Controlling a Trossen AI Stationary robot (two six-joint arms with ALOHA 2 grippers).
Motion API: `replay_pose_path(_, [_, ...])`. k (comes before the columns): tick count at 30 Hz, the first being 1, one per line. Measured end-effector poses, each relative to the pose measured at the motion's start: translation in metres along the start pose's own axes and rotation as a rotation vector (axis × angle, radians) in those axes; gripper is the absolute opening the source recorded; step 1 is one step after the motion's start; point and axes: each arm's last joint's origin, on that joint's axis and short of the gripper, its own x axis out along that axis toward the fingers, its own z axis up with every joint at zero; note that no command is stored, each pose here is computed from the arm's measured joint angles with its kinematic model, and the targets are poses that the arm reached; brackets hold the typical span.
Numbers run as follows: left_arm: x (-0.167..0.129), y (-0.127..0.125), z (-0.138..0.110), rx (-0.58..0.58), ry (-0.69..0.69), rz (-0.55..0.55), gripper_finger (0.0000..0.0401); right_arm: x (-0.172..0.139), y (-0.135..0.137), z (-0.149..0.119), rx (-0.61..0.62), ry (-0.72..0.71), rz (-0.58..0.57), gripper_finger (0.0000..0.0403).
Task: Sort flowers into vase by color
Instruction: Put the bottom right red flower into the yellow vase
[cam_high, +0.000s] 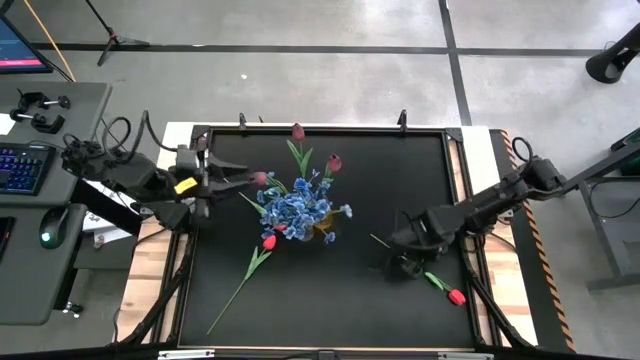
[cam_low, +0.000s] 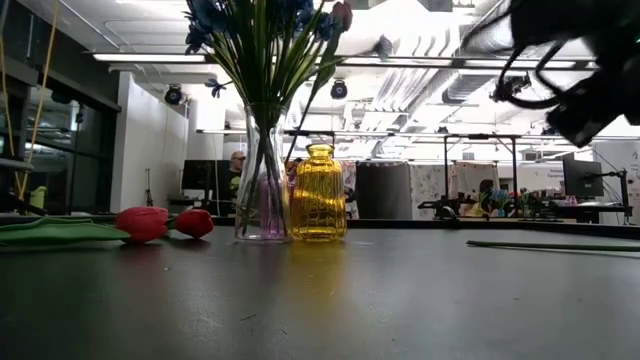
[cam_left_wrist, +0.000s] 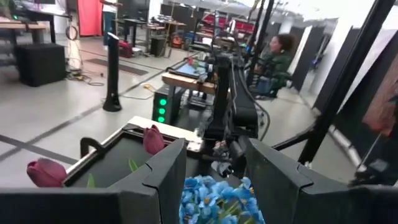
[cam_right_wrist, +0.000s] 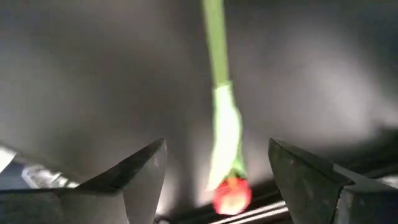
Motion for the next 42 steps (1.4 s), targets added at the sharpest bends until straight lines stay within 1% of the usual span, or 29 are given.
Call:
replay_pose_path(4, [-0.006, 0.004, 0.002, -0.051, -0.005, -0.003, 0.0157, 0.006, 0.012, -0.012, -0.043, -0.003, 0.050, 0.0270])
replay_pose_path(7, [-0.005, 0.004, 0.001, -0.063, 0.000, -0.002, 0.0157, 0.010, 0.016, -0.018, 0.001, -0.034, 0.040, 0.0270])
replay_pose_path(10, [-0.001, 0.001, 0.000, -0.084, -0.003, 0.006, 0.0157, 0.014, 0.018, -0.027, 0.099, -0.089, 0.019, 0.0270])
replay_pose_path(15, [0.005, -0.003, -0.001, -0.083, -0.008, 0.030, 0.0157, 0.021, 0.025, -0.046, 0.267, -0.202, 0.057, 0.0270])
replay_pose_path(17, [0.006, -0.003, -0.001, -0.083, -0.010, 0.030, 0.0157, 0.024, 0.029, -0.053, 0.338, -0.228, 0.099, 0.0270])
replay_pose_path(19, [0.006, -0.004, 0.000, -0.093, -0.022, 0.030, 0.0157, 0.027, 0.032, -0.060, 0.441, -0.260, 0.141, 0.0270])
replay_pose_path(21, [0.006, -0.004, 0.002, -0.105, -0.037, 0.026, 0.0157, 0.030, 0.036, -0.067, 0.541, -0.323, 0.219, 0.0270])
replay_pose_path(23, [0.006, -0.004, 0.004, -0.117, -0.051, 0.023, 0.0157, 0.032, 0.037, -0.074, 0.610, -0.379, 0.267, 0.0270])
replay_pose_path(25, [0.006, -0.004, 0.003, -0.116, -0.051, 0.025, 0.0157, 0.035, 0.036, -0.079, 0.621, -0.391, 0.274, 0.0270])
replay_pose_path(32, [0.006, -0.005, 0.003, -0.122, -0.049, 0.031, 0.0157, 0.041, 0.030, -0.090, 0.634, -0.356, 0.197, 0.0270])
replay_pose_path(37, [0.006, -0.004, 0.003, -0.135, -0.053, 0.043, 0.0157, 0.053, 0.034, -0.089, 0.631, -0.238, 0.177, 0.0270])
replay_pose_path(40, [0.006, -0.004, 0.003, -0.141, -0.053, 0.043, 0.0157, 0.069, 0.027, -0.085, 0.641, -0.212, 0.156, 0.0270])
replay_pose_path(42, [0.006, -0.004, 0.003, -0.143, -0.053, 0.043, 0.0157, 0.075, 0.020, -0.082, 0.642, -0.202, 0.120, 0.0270])
